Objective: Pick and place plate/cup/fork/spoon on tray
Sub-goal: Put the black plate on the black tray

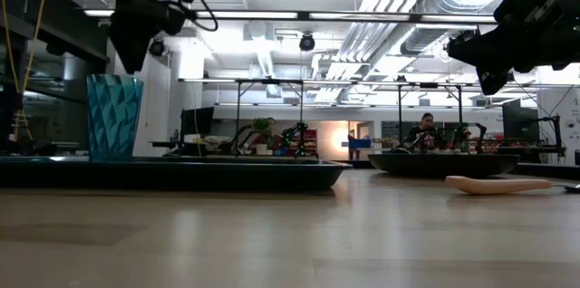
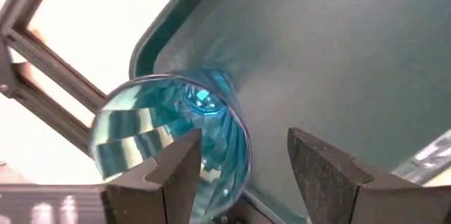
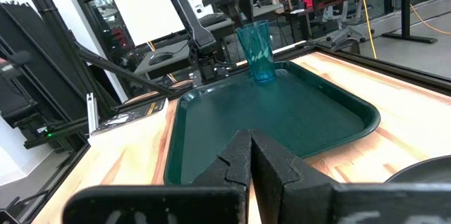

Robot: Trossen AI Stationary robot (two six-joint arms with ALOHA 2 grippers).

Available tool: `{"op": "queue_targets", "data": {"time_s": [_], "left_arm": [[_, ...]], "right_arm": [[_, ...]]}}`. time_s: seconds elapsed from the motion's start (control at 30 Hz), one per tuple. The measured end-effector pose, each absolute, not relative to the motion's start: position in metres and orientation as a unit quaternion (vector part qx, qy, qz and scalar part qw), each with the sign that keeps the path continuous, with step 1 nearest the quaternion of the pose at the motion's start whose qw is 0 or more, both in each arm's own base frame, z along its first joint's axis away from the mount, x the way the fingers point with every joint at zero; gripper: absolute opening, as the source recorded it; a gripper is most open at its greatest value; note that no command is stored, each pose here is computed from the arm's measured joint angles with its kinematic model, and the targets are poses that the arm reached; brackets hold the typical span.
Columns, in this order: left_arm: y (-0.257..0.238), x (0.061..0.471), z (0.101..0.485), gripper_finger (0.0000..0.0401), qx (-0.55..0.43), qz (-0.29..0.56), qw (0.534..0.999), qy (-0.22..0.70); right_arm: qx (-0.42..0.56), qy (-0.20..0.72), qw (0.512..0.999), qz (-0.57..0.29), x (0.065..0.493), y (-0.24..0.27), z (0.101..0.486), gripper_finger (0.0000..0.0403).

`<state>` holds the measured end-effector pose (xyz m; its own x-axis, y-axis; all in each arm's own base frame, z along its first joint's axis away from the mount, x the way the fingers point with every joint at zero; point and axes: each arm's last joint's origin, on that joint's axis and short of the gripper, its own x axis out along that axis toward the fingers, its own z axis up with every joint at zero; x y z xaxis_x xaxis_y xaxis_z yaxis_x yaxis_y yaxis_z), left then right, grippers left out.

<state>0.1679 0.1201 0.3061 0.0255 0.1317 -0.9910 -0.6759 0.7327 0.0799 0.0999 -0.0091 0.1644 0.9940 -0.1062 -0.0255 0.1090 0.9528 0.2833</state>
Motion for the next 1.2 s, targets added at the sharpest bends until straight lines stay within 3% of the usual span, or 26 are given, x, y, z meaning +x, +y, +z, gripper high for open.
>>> {"op": "queue_targets", "data": {"time_s": [0.13,0.23,0.43,0.57,0.8,1.1,1.2], "left_arm": [[0.12,0.168,0.331,0.0201,-0.211,0.301,0.703,0.609],[0.116,0.17,0.351,0.0201,-0.192,0.302,0.752,0.554],[0.089,0.174,0.383,0.0201,-0.088,0.264,0.908,0.313],[0.063,0.172,0.377,0.0201,-0.035,0.207,0.968,0.139],[0.035,0.162,0.322,0.0201,-0.013,0.133,0.991,-0.012],[0.024,0.154,0.291,0.0201,-0.037,0.106,0.993,-0.029],[0.022,0.155,0.286,0.0201,-0.037,0.097,0.994,-0.025]], "right_arm": [[0.144,0.005,0.988,-0.054,0.1,-0.009,0.164,0.0],[0.144,0.005,0.988,-0.054,0.1,-0.009,0.164,0.0],[0.144,0.005,0.988,-0.054,0.1,-0.009,0.164,0.0],[0.144,0.005,0.988,-0.054,0.1,-0.009,0.164,0.0],[0.144,0.005,0.988,-0.054,0.1,-0.009,0.164,0.0],[0.144,0.003,0.988,-0.054,0.1,-0.009,0.165,0.0],[0.166,-0.049,0.98,-0.098,0.099,-0.012,0.173,0.0]]}}
